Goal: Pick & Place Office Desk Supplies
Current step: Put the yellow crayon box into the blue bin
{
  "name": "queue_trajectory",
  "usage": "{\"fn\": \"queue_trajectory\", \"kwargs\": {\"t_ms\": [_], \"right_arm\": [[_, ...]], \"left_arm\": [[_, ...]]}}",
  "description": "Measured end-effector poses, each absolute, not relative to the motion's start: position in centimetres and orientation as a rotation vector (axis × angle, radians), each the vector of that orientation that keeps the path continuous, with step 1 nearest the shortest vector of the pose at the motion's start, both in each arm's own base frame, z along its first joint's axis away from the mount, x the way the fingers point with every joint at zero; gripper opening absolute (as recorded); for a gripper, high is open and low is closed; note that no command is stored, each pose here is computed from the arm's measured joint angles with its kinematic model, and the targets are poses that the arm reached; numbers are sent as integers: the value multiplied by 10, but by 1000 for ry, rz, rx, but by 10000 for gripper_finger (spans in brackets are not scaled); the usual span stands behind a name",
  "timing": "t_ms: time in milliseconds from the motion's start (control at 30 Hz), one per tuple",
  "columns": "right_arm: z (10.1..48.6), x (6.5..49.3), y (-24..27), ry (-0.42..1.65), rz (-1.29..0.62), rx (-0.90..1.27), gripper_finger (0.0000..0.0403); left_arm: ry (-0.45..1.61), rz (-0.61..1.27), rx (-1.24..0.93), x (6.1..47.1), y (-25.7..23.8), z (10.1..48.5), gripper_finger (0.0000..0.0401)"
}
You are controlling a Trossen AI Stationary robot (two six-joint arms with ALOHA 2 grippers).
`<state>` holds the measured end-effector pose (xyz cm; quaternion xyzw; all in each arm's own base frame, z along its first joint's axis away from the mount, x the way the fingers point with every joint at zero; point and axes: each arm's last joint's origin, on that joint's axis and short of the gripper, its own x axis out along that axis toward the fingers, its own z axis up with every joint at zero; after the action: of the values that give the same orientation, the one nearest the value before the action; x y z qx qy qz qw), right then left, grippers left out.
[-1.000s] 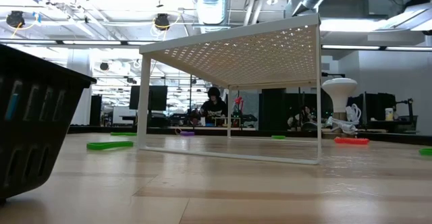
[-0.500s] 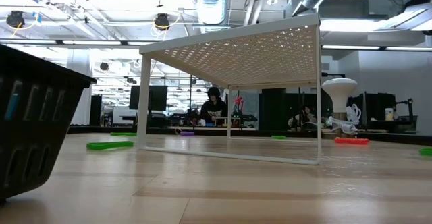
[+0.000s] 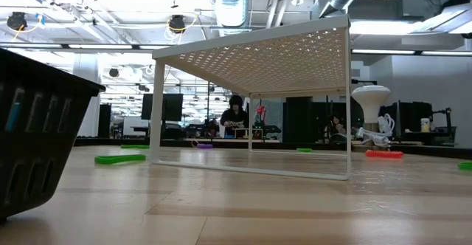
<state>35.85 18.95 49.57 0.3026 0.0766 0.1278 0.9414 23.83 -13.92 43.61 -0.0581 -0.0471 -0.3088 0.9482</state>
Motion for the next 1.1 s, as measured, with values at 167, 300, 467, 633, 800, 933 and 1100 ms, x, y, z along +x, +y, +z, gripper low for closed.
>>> {"fn": "queue_trajectory", "kwargs": {"t_ms": [167,300,467,633,800,933,1100], "right_arm": [[498,357,193,130,279,602,9],[503,356,194,87,298,615,43],[510,354,197,22,327,628,93],[517,353,197,-44,345,622,128],[517,348,201,-45,293,615,138],[513,344,207,-17,235,602,135],[512,338,216,-18,195,607,135]], "left_arm": [[-106,-629,-120,237,-139,438,103],[-107,-632,-120,237,-139,438,112],[-92,-632,-142,237,-139,437,99],[-27,-630,-172,237,-139,432,108],[155,-637,-194,234,-145,416,104],[366,-637,-192,226,-152,398,101],[619,-586,-172,204,-165,376,102]]}}
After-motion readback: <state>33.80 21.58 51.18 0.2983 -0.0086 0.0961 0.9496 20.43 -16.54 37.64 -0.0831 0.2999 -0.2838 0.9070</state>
